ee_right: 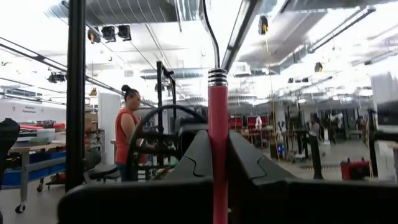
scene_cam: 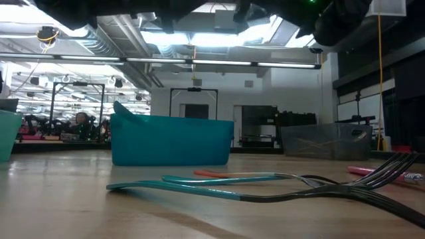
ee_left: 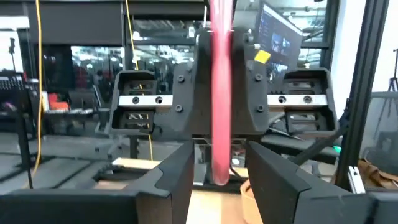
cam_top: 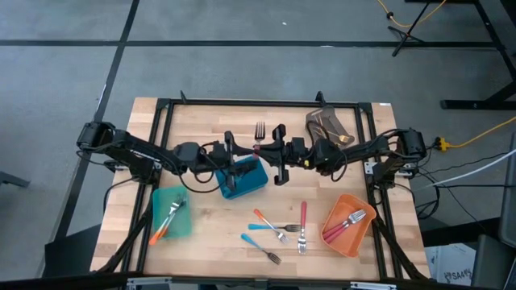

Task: Sort silverware by color (type)
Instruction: Put the top pink fork into the orange bin

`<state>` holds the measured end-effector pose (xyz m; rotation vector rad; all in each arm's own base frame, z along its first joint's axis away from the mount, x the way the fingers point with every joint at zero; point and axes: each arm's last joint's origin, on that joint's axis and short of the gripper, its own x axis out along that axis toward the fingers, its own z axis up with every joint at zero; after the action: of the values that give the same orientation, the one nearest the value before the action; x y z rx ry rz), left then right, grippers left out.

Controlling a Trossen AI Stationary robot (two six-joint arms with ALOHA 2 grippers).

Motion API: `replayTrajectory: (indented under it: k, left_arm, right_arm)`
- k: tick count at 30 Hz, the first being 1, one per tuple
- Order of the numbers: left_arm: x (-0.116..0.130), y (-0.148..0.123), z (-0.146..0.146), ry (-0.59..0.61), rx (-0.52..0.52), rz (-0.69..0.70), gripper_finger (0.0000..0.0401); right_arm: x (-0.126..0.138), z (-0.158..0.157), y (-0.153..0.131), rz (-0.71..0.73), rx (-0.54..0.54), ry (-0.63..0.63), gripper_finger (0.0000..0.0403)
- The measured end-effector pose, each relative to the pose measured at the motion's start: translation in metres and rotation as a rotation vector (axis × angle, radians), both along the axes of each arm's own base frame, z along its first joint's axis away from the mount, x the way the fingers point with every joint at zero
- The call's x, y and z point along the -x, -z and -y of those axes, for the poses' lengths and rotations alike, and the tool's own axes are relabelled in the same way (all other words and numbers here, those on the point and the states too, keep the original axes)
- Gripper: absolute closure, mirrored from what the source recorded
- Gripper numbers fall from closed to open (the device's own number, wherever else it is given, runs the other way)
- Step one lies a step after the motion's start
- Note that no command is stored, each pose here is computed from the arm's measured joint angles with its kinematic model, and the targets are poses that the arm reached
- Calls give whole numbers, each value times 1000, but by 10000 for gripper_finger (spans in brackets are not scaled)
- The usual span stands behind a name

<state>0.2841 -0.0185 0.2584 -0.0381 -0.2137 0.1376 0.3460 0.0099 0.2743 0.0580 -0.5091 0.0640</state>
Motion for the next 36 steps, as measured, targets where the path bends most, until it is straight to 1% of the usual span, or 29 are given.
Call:
replayTrajectory:
  k: [7, 14, 21, 24, 29, 36]
  left_arm:
    - [-1, -8, -5, -19, -24, 45, 261]
    - [-4, -20, -4, -40, -113, 72, 261]
    - [-7, -30, -3, -14, -167, 100, 261]
    - [-7, -32, -3, -9, -171, 105, 263]
    - [-7, -32, -3, -9, -171, 104, 288]
    - [-7, -32, -4, -31, -162, 101, 356]
  right_arm:
    - [-4, -1, -12, 44, 69, 17, 400]
    - [-5, -1, -19, 68, 103, 39, 400]
    - [-6, 0, -21, 76, 109, 44, 400]
    - [-6, -1, -21, 76, 110, 44, 400]
    - [-6, 0, -21, 76, 110, 45, 400]
    - [-6, 0, -21, 75, 110, 45, 400]
